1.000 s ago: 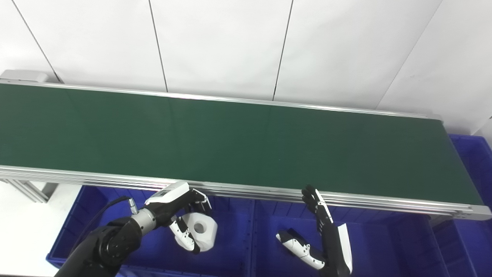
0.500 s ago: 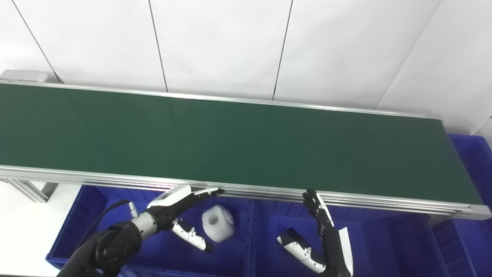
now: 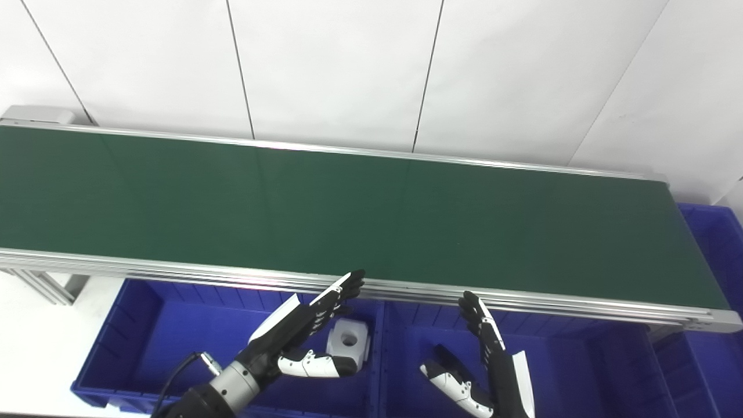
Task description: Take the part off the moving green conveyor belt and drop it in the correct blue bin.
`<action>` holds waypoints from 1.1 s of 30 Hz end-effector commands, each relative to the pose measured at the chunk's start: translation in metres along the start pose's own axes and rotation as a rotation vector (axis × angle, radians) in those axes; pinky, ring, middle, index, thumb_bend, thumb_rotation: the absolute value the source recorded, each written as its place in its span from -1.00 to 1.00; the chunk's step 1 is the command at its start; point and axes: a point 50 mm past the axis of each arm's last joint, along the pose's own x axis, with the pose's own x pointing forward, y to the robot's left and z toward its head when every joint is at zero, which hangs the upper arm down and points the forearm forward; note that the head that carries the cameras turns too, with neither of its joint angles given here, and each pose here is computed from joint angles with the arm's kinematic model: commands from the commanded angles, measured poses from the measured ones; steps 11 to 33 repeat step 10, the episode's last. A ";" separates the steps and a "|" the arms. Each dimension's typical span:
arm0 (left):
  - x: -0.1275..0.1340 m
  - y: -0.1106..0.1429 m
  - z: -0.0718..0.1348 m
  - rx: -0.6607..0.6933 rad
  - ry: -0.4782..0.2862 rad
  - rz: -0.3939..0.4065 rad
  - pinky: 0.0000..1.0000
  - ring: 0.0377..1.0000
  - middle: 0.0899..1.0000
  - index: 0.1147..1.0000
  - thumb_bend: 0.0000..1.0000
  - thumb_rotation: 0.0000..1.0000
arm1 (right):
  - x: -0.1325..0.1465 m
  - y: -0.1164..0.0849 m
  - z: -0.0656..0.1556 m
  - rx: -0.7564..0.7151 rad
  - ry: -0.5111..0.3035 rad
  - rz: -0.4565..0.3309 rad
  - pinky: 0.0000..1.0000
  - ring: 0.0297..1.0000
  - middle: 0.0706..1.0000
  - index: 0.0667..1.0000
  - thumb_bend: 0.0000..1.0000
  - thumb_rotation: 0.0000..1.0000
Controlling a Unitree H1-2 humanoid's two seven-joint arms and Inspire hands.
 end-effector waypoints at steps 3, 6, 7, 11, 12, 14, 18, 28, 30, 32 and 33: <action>-0.006 0.008 0.001 -0.014 -0.016 0.089 0.95 1.00 1.00 1.00 0.67 0.23 | 0.000 -0.001 0.009 0.005 -0.069 0.003 0.82 0.80 0.80 0.86 0.71 0.05; -0.011 0.007 -0.003 -0.014 0.013 0.132 0.98 1.00 1.00 1.00 0.64 0.25 | 0.000 -0.001 0.008 0.005 -0.063 0.007 0.82 0.81 0.80 0.86 0.72 0.04; -0.013 0.006 -0.004 -0.010 0.024 0.141 0.99 1.00 1.00 1.00 0.63 0.23 | 0.000 -0.001 0.007 0.004 -0.063 0.007 0.82 0.82 0.81 0.86 0.72 0.03; -0.014 0.004 -0.006 0.012 0.042 0.143 1.00 1.00 1.00 1.00 0.63 0.22 | -0.002 -0.001 0.006 -0.003 -0.061 0.009 0.80 0.81 0.81 0.87 0.72 0.03; -0.014 0.004 -0.006 0.012 0.042 0.143 1.00 1.00 1.00 1.00 0.63 0.22 | -0.002 -0.001 0.006 -0.003 -0.061 0.009 0.80 0.81 0.81 0.87 0.72 0.03; -0.014 0.004 -0.006 0.012 0.042 0.143 1.00 1.00 1.00 1.00 0.63 0.22 | -0.002 -0.001 0.006 -0.003 -0.061 0.009 0.80 0.81 0.81 0.87 0.72 0.03; -0.014 0.004 -0.006 0.012 0.042 0.143 1.00 1.00 1.00 1.00 0.63 0.22 | -0.002 -0.001 0.006 -0.003 -0.061 0.009 0.80 0.81 0.81 0.87 0.72 0.03; -0.014 0.004 -0.006 0.012 0.042 0.143 1.00 1.00 1.00 1.00 0.63 0.22 | -0.002 -0.001 0.006 -0.003 -0.061 0.009 0.80 0.81 0.81 0.87 0.72 0.03; -0.014 0.004 -0.006 0.012 0.042 0.143 1.00 1.00 1.00 1.00 0.63 0.22 | -0.002 -0.001 0.006 -0.003 -0.061 0.009 0.80 0.81 0.81 0.87 0.72 0.03; -0.014 0.004 -0.006 0.012 0.042 0.143 1.00 1.00 1.00 1.00 0.63 0.22 | -0.002 -0.001 0.006 -0.003 -0.061 0.009 0.80 0.81 0.81 0.87 0.72 0.03; -0.014 0.004 -0.006 0.012 0.042 0.143 1.00 1.00 1.00 1.00 0.63 0.22 | -0.002 -0.001 0.006 -0.003 -0.061 0.009 0.80 0.81 0.81 0.87 0.72 0.03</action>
